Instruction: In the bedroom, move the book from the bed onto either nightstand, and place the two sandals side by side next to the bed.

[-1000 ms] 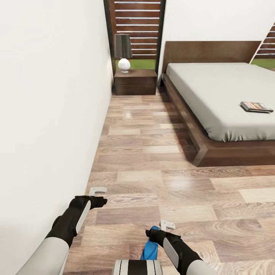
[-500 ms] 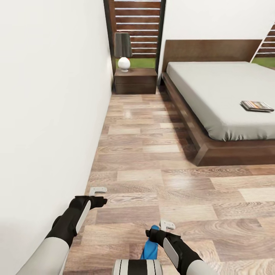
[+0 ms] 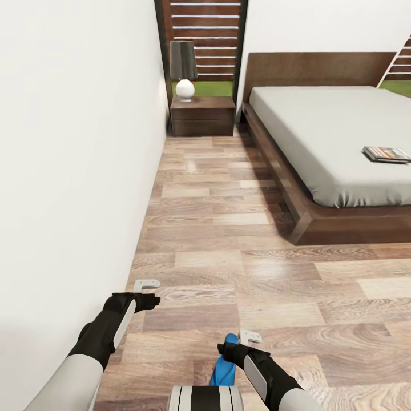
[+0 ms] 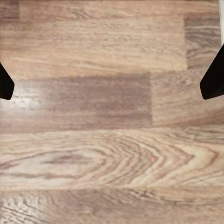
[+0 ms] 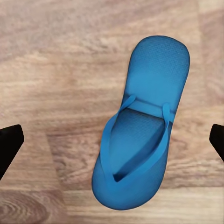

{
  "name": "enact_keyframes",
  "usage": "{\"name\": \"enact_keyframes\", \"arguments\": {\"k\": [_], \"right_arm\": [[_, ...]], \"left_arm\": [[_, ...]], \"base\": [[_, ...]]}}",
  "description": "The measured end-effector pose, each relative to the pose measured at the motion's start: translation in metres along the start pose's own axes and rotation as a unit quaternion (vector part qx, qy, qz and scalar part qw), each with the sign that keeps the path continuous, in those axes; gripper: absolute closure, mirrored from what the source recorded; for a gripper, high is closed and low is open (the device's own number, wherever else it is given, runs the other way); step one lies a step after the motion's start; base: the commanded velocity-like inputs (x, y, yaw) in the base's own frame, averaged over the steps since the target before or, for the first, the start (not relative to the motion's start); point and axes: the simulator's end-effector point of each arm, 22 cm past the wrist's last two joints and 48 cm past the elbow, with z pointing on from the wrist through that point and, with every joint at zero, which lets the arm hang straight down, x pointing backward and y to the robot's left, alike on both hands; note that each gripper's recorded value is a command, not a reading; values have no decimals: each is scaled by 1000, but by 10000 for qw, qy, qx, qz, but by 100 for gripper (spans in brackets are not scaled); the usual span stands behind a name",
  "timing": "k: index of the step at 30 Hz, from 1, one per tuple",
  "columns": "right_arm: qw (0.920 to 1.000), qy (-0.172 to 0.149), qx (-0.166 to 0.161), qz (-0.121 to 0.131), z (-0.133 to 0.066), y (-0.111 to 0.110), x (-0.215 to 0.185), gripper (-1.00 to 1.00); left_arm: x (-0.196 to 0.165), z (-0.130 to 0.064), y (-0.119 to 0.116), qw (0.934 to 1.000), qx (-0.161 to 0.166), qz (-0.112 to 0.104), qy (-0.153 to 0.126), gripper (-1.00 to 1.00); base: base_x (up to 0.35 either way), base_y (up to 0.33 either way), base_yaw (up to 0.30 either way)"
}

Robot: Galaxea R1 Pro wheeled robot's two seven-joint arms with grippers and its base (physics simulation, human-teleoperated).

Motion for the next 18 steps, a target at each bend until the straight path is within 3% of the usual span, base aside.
{"name": "enact_keyframes", "arguments": {"k": [18], "right_arm": [[10000, -16, -3, 7, 0, 0, -1, -100]], "left_arm": [[1, 1, 0, 10000, 1, -1, 5, -100]], "base": [[0, 0, 0]]}}
